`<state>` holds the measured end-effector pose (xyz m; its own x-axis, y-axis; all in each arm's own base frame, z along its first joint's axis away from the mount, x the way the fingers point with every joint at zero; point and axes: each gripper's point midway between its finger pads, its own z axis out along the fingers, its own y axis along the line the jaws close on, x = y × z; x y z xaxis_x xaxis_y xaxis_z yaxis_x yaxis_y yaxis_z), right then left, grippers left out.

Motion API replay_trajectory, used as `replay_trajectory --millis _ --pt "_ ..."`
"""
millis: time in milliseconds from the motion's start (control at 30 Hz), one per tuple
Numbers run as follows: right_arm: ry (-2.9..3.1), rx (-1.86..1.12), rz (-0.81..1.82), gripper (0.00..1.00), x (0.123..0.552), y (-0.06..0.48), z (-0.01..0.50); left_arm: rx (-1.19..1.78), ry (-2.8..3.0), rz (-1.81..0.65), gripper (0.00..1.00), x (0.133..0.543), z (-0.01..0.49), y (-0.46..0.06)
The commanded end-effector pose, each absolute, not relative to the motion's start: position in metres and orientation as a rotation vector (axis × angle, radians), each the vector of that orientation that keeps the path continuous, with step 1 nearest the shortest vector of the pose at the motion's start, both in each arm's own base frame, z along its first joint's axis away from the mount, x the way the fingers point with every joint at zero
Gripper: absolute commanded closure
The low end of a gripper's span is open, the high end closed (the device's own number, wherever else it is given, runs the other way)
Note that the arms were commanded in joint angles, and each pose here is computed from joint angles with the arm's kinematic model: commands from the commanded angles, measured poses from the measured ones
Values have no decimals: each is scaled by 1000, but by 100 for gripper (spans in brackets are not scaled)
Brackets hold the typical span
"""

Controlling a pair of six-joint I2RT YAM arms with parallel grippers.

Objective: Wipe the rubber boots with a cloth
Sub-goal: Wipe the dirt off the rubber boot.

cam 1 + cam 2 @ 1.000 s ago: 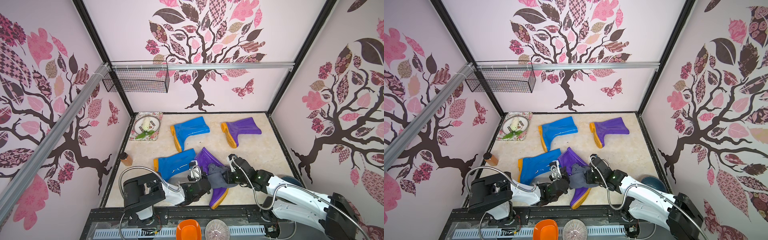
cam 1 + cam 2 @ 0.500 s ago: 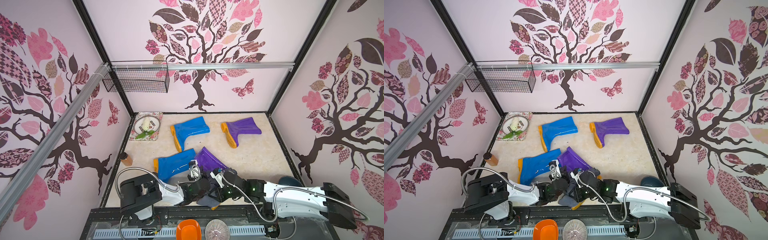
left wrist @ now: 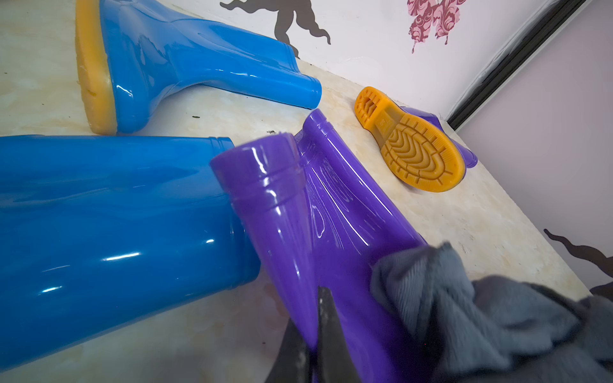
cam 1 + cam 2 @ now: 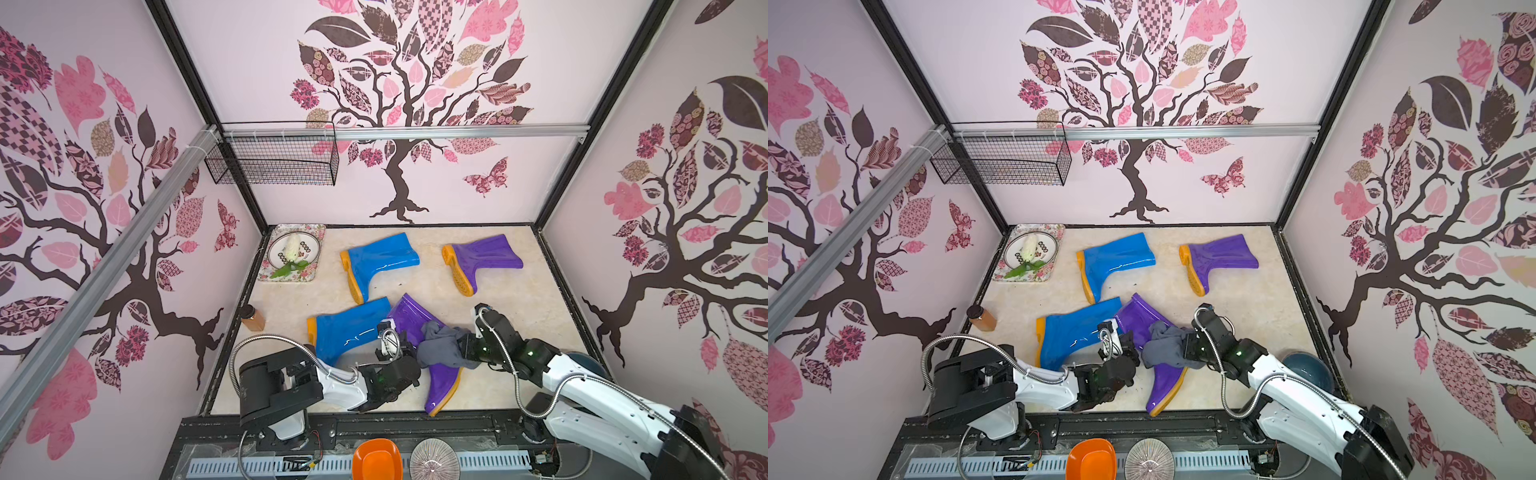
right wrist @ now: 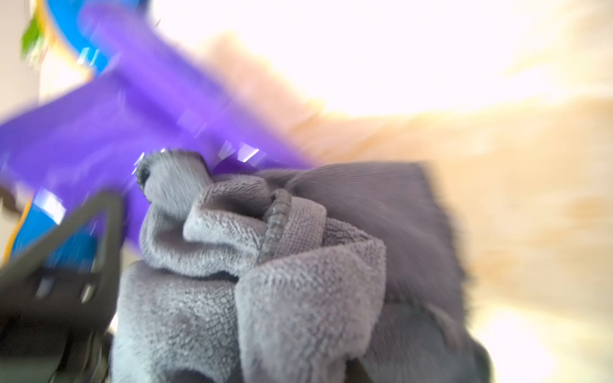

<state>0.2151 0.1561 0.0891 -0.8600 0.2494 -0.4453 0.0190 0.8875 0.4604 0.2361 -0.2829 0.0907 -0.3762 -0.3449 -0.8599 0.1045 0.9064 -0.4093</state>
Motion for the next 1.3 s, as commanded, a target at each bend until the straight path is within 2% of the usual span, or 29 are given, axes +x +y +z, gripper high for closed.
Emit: replay_trajectory --millis 0,133,267,433,567,733,1000,1133,1267 --pt "2582 256 482 100 222 130 74 -239 1845 -492 100 241 107 -278" --pt "2589 180 544 100 227 146 84 -233 1850 -502 100 239 106 -280" --pt "2525 246 656 100 239 153 91 -233 1861 -499 100 237 98 -279" --pt "2493 359 410 100 279 112 81 -232 1870 -494 100 233 92 -275" --pt "2527 370 435 100 297 117 70 -241 1873 -484 100 231 87 -266" --pt "2600 338 508 100 292 131 60 -244 1869 -482 100 230 88 -263" --pt "2383 148 826 100 267 186 155 -248 1876 -495 100 230 83 -268" --pt "2422 109 1019 100 265 220 143 -242 1879 -497 100 231 82 -271" --pt "2414 31 1132 100 287 258 142 -239 1878 -495 100 231 83 -272"
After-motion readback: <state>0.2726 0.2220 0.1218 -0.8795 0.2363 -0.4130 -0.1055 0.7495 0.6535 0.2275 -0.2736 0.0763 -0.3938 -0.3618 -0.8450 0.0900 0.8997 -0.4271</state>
